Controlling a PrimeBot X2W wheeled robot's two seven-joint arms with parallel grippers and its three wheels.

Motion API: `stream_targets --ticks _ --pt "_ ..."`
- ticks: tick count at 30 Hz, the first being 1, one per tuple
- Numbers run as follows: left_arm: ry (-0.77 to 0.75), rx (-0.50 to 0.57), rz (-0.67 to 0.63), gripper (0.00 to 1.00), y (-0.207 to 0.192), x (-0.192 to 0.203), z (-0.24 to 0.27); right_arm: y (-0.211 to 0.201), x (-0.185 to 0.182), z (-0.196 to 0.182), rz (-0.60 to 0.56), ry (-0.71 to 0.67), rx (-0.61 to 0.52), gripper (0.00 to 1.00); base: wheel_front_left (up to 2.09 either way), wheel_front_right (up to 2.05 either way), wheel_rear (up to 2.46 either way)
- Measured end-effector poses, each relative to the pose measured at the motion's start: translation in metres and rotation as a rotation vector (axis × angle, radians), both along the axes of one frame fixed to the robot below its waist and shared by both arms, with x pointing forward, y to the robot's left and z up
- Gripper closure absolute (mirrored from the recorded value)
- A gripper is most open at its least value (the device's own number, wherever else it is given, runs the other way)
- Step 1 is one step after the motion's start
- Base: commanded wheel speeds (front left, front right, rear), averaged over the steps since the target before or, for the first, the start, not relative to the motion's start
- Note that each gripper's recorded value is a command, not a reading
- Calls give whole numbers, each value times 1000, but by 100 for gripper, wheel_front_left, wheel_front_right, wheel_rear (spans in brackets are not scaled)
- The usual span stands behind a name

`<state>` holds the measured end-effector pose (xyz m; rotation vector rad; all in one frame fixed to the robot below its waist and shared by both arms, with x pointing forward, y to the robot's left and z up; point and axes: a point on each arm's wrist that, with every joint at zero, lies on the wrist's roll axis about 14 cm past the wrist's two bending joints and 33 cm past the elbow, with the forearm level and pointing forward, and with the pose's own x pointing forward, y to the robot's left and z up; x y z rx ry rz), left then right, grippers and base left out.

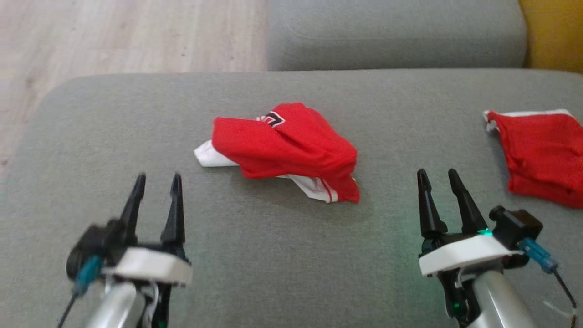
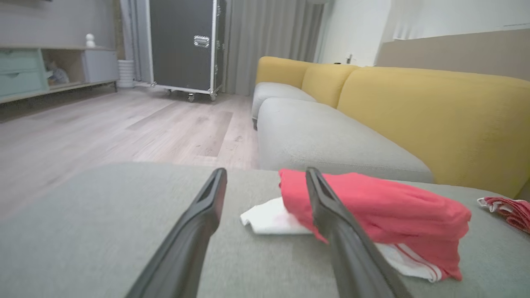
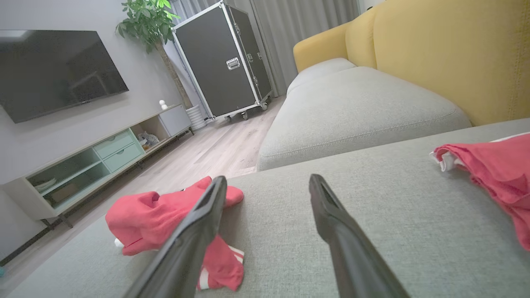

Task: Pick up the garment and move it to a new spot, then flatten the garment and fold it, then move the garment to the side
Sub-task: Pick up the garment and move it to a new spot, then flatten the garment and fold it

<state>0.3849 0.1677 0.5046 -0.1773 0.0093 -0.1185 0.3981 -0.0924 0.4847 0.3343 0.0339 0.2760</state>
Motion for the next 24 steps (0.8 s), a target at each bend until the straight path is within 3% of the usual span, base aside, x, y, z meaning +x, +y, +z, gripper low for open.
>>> stream_targets --ticks 5,9,17,24 --pt "13 -46 73 0 12 -25 -8 12 -1 0 35 0 -1 0 0 0 0" --pt "-11 -51 75 0 13 -25 -3 23 0 -5 71 7 -24 0 0 0 0" --pt "3 -71 72 0 11 -21 -10 61 -2 -49 229 130 -174 0 0 0 0" --pt "21 -73 74 0 11 -17 -18 92 10 -55 328 161 -185 0 0 0 0"
